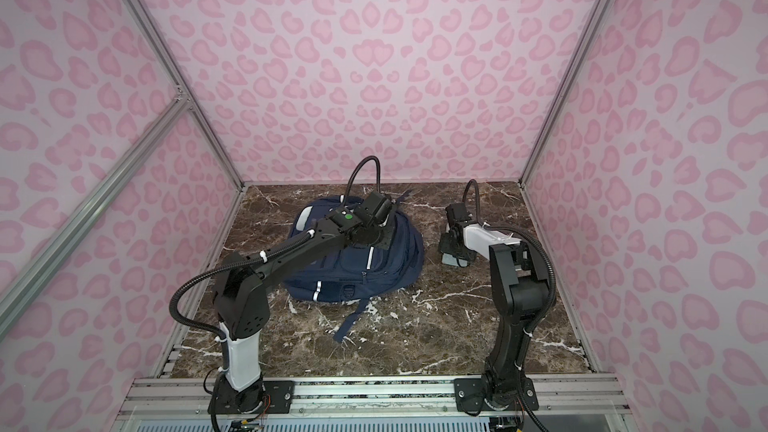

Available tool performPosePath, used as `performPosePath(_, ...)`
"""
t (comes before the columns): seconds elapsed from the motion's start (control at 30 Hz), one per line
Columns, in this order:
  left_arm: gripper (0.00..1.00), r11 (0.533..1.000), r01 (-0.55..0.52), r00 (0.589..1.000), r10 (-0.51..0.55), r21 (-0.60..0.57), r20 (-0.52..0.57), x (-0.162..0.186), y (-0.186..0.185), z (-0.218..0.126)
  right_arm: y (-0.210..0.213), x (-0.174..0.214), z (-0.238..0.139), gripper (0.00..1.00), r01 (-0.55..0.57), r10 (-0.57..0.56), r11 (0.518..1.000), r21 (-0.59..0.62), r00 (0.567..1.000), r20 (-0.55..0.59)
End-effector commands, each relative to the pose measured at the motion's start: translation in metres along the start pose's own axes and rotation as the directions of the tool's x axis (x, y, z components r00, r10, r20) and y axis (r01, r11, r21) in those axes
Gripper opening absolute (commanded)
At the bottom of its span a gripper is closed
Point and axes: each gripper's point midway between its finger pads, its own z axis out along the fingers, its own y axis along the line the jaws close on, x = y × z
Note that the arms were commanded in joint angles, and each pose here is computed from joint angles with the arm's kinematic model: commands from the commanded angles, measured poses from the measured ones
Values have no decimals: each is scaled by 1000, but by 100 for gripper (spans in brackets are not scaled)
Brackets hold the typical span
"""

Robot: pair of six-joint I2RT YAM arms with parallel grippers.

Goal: Pack the student bag
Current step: 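Grasp the grey calculator with the right gripper while the left holds the bag, then push the calculator into the bag's open pocket with the right gripper while the left holds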

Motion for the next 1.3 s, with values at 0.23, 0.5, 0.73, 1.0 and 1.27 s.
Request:
performPosePath(0.23,3,961,117,993,-113,250,-28,3,-13,-13,12,42,-48,65,84,-84,992,-96,996,-4)
performPosePath(0.5,3,942,157,988,-152,298,-39,3,-15,-7,96,66,-100,66,247,-224,942,-227,967,122)
performPosePath(0.73,3,919,173,983,-184,354,-3,-5,-18,-34,182,71,-115,65,311,-268,851,-423,950,159)
performPosePath(1.0,3,888,223,968,-250,403,14,1,-9,-51,223,72,-117,86,321,-278,792,-520,947,160)
performPosePath(1.27,3,874,249,960,-279,416,12,1,-5,-46,228,81,-128,96,308,-261,705,-638,950,170)
